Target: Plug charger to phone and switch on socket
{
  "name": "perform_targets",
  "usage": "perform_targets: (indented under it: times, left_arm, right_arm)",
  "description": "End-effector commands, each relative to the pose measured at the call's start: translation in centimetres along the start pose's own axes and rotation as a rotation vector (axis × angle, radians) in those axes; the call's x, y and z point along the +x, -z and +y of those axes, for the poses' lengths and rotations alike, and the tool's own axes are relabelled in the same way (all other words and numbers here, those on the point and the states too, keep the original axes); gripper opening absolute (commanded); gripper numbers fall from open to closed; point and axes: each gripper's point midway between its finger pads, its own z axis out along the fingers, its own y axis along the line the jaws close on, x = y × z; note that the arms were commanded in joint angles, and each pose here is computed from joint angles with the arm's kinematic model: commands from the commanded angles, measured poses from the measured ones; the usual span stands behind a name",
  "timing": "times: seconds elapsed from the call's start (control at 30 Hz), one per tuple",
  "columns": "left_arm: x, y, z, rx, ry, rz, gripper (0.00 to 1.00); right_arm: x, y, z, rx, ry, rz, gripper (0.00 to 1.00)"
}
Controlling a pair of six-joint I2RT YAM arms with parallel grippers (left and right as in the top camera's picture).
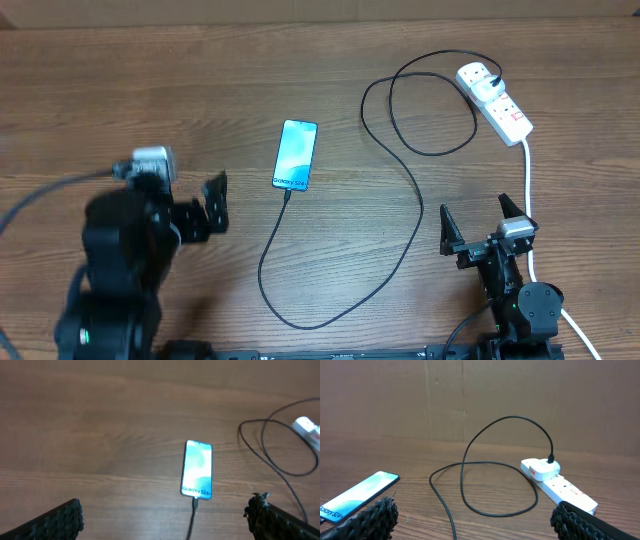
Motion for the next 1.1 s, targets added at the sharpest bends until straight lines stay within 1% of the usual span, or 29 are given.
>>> perform_targets:
  times: [0.0,0.13,0.23,0.43,0.73,1.07]
  left_arm:
    - [1.3,0.8,-0.4,0.035,-0.09,-0.046,1.0]
    - [2.4,0.8,-0.2,0.032,-0.125,-0.044,1.0]
    - [2.9,0.2,-0.1,0.034,-0.124,-0.037,1.0]
    - [4.6,-0.8,0.4,0.027,-0.125,-0.078,1.0]
    - [6.2,-1.3,1.9,0.004,-0.098,-0.246,1.0]
    - [8.2,-2.0,3.2,-0.022,-0.093,-0.35,1.0]
  right_arm:
    - [0.1,0.0,-0.2,0.012,-0.005,-0.006,1.0]
    - [0.1,0.0,-0.2,0.012,-0.005,-0.006,1.0]
    - [0.1,0.0,-0.2,0.012,-0.005,-0.006,1.0]
    - [0.1,0.0,-0.2,0.012,-0.005,-0.006,1.0]
    - [0.1,0.0,-0.2,0.012,-0.005,-0.006,1.0]
    - [0.1,0.0,-0.2,0.012,-0.005,-0.006,1.0]
